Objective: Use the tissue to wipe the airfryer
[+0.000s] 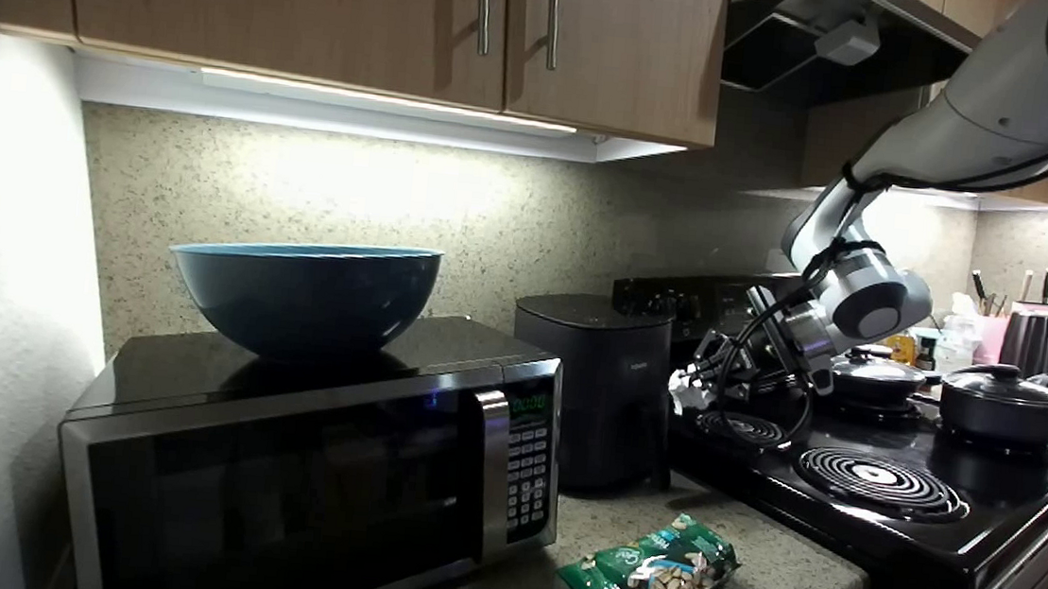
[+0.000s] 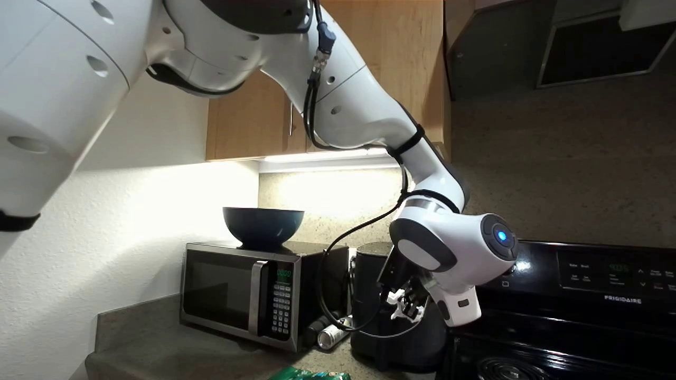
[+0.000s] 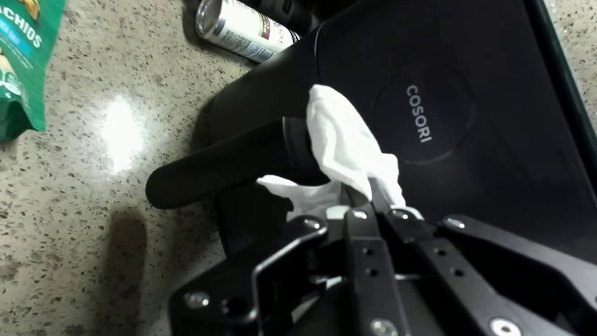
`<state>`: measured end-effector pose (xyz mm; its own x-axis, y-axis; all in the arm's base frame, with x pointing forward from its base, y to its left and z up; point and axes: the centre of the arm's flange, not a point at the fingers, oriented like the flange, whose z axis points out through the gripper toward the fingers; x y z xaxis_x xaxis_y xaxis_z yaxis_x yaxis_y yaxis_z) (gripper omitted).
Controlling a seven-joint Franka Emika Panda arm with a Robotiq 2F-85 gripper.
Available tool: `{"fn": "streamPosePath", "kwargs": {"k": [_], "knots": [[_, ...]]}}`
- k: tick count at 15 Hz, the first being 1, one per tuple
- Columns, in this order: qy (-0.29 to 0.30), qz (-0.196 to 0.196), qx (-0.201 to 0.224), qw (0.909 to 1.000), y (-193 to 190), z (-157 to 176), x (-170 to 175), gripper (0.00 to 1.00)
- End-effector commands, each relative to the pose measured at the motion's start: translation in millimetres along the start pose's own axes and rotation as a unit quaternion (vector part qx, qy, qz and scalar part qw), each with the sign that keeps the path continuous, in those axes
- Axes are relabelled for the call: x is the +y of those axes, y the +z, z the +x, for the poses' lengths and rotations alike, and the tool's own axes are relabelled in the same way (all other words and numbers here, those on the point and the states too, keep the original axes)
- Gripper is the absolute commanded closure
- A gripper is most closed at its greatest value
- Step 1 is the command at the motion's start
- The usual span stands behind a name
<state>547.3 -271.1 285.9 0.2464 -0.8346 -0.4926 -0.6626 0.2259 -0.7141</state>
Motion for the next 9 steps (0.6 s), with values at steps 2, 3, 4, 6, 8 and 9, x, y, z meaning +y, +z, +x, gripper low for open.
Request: {"fn": "streamPosePath", "kwargs": {"k": [2,3,4,6,8,9], "knots": [[-0.003,0.045,-0.024,0.9987,6,0,-1,0.97],[-0.005,0.065,-0.029,0.9974,7,0,-2,0.97],[-0.005,0.080,-0.034,0.9962,9,-1,-4,0.97],[-0.004,0.115,-0.046,0.9923,20,15,-14,0.97],[-0.002,0.159,-0.055,0.9857,17,19,-22,0.97],[-0.002,0.187,-0.060,0.9805,14,21,-26,0.97]]}}
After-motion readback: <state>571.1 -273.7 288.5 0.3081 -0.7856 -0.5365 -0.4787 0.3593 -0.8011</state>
